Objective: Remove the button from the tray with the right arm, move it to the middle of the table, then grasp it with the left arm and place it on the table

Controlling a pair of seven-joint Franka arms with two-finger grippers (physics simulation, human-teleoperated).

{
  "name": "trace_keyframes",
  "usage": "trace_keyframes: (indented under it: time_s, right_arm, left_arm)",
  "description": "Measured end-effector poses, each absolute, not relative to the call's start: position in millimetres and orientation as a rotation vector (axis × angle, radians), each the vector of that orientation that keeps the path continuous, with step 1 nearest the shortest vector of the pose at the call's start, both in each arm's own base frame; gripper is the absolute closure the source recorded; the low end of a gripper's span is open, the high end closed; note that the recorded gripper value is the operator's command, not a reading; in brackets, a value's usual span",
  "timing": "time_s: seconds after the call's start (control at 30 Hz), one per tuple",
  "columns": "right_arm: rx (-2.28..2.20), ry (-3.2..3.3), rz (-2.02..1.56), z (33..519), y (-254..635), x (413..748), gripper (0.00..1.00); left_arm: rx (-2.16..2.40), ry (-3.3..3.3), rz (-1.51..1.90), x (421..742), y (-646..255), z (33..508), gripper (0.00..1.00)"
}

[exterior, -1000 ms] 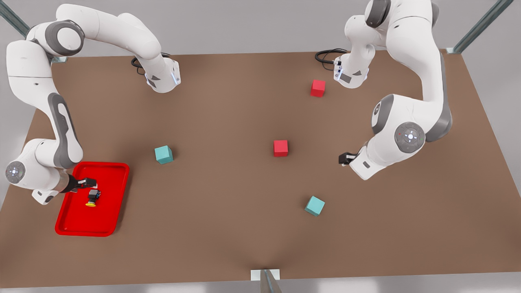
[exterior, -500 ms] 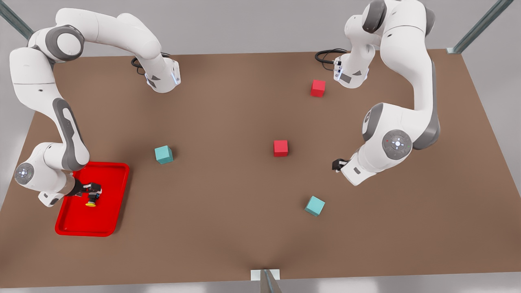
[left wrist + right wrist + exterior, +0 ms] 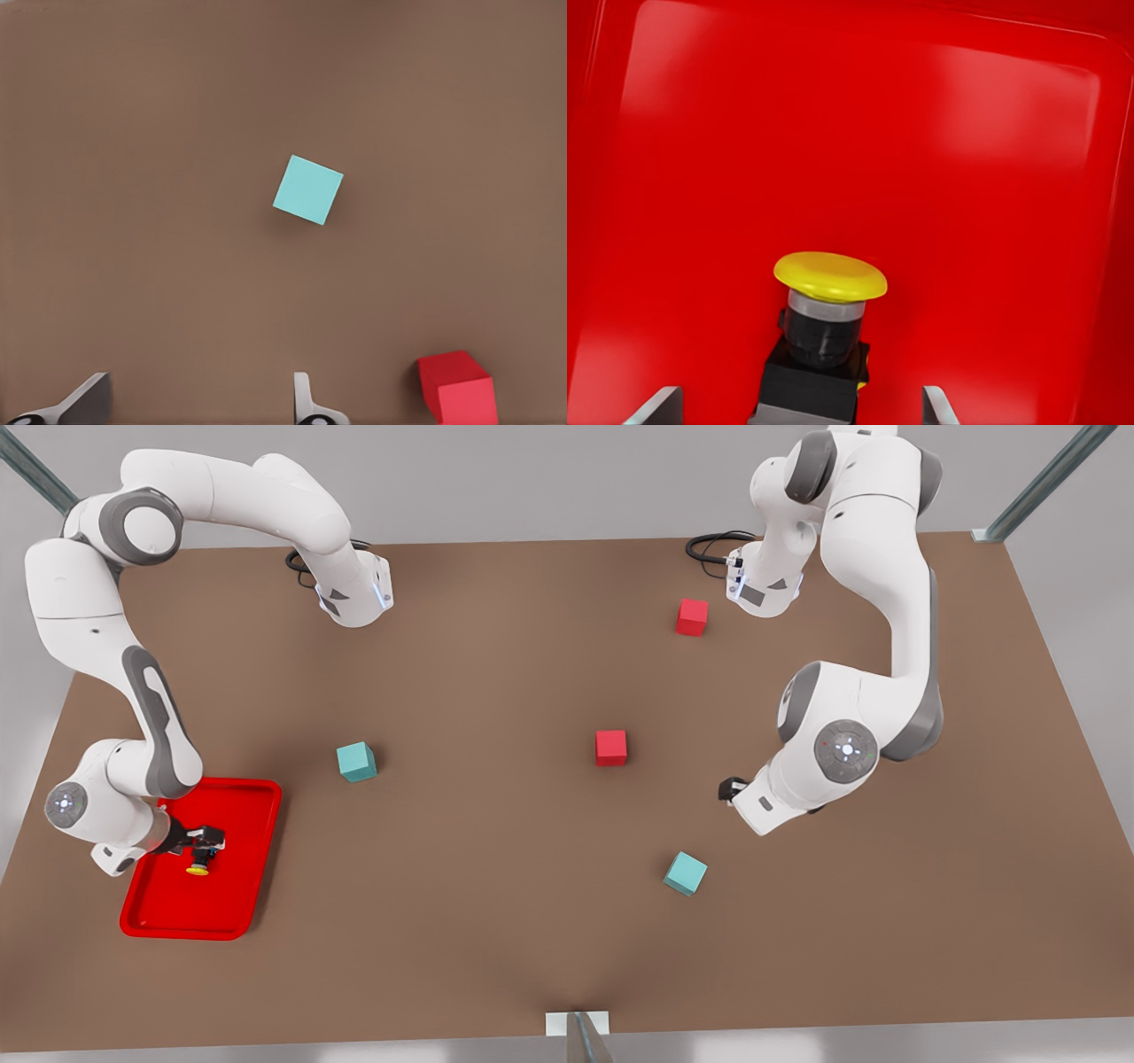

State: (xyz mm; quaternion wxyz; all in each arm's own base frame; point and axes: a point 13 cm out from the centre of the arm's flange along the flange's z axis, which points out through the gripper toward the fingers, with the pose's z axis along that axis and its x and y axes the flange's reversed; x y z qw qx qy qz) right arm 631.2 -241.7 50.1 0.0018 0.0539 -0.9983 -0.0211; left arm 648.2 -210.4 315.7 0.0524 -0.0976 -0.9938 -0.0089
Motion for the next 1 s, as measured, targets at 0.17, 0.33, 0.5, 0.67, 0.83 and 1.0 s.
trace_keyframes:
  time_s: [0.17,0.33,0.5,0.67,0.83,1.0]
  right_arm:
    - [0.173,-3.139,-0.051,48,-240,635,0.0]
    - [0.171,-3.137,-0.044,44,-241,634,0.0]
    - [0.18,-3.131,-0.038,39,-238,634,0.2]
    - [0.178,-3.132,-0.035,39,-238,635,0.25]
    - [0.175,-3.133,-0.032,41,-239,635,0.35]
    - [0.171,-3.137,-0.028,44,-240,636,0.48]
  left_arm:
    - [-0.309,-3.019,-0.032,649,-210,311,0.0]
    - [-0.315,-3.018,-0.03,650,-210,309,0.0]
    - [-0.321,-3.019,-0.029,651,-211,309,0.0]
    - [-0.326,-3.022,-0.027,651,-211,310,0.0]
    - [-0.328,-3.024,-0.025,651,-212,311,0.0]
    - [-0.329,-3.025,-0.024,651,-211,311,0.0]
